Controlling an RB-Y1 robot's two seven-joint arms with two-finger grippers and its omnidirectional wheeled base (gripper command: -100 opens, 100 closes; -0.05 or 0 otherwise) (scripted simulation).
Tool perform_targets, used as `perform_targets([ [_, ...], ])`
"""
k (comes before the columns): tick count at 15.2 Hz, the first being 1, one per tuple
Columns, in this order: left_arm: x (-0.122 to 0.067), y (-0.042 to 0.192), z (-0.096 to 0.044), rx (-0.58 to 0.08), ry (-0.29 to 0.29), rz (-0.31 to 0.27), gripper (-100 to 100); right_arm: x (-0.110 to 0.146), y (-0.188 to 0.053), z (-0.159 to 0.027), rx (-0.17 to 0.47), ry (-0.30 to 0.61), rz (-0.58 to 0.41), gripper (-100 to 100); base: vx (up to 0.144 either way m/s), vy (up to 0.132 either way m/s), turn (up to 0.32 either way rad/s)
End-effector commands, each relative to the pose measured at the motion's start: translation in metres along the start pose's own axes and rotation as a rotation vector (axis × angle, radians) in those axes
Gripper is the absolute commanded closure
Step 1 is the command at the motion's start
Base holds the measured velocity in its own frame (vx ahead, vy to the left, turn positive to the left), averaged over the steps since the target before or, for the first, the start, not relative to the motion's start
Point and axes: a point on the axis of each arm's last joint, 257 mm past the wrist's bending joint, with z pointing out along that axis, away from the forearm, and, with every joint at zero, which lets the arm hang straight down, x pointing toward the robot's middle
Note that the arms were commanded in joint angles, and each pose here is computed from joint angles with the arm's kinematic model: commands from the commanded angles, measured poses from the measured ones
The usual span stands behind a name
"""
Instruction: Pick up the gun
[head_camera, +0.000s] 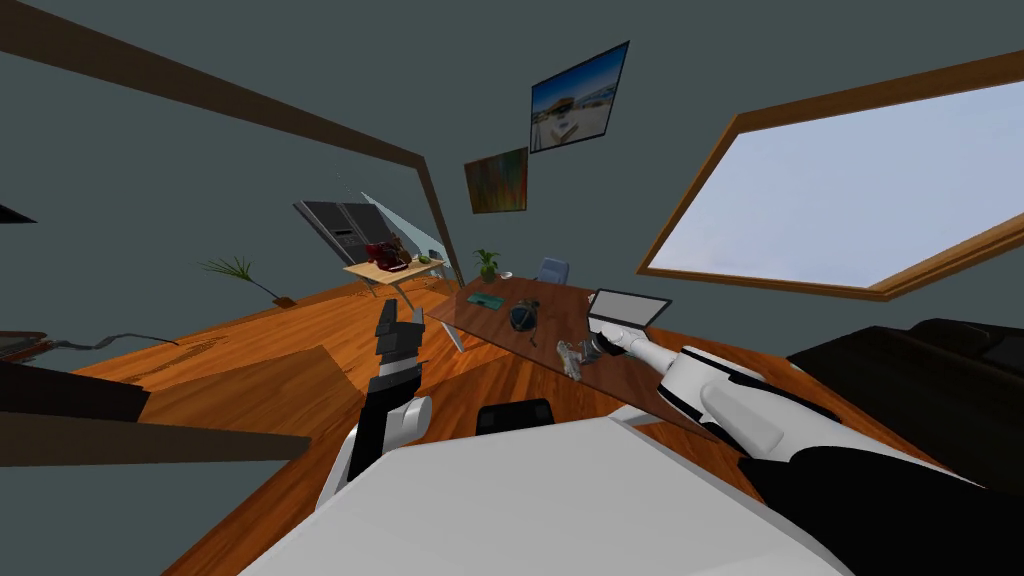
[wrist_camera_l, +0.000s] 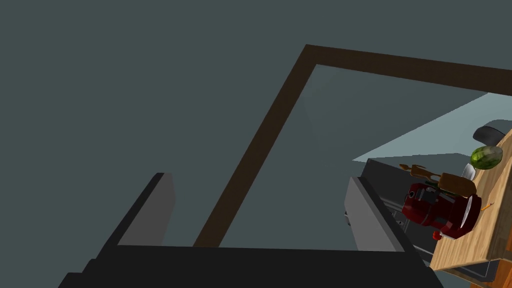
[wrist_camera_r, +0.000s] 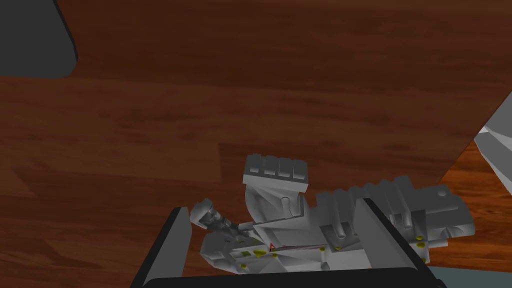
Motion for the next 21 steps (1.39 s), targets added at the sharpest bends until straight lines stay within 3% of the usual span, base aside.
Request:
perform_targets([
  [1,0.000,0.000,0.000,0.000,0.000,0.000,0,0.018,0.004,-0.002,-0.020,0.062,-0.012,-100,0.021,0.049,0.114],
  [3,0.000,0.000,0.000,0.000,0.000,0.000,0,0.018,0.004,-0.002,-0.020,0.062,-0.012,-100,0.017,0.040,0.049],
  [5,0.000,0.000,0.000,0.000,0.000,0.000,0,0.034,0.009,-0.002,-0.041,0.115,-0.020,-100,0.018,0.045,0.077],
  [6,0.000,0.000,0.000,0.000,0.000,0.000,0,0.029,0.007,-0.002,-0.032,0.093,-0.018,-100,0.013,0.029,0.032],
  [7,0.000,0.000,0.000,0.000,0.000,0.000,0,0.033,0.018,0.009,-0.032,0.095,-0.011,-100,0.020,-0.002,0.037],
  [10,0.000,0.000,0.000,0.000,0.000,0.000,0,0.036,0.028,0.020,-0.029,0.093,-0.004,-100,0.038,-0.032,0.052],
  [12,0.000,0.000,0.000,0.000,0.000,0.000,0,0.034,0.027,0.018,-0.031,0.092,-0.003,-100,0.027,-0.028,0.014],
  [13,0.000,0.000,0.000,0.000,0.000,0.000,0,0.035,0.027,0.018,-0.029,0.093,-0.004,100,0.007,-0.008,0.002],
  [17,0.000,0.000,0.000,0.000,0.000,0.000,0,0.035,0.028,0.019,-0.033,0.092,-0.004,100,0.000,0.000,0.000],
  [20,0.000,0.000,0.000,0.000,0.000,0.000,0,0.031,0.010,0.000,-0.034,0.097,-0.016,100,-0.035,0.034,-0.058],
  [21,0.000,0.000,0.000,0.000,0.000,0.000,0,0.032,0.014,0.006,-0.030,0.095,-0.015,100,-0.024,0.025,-0.023],
])
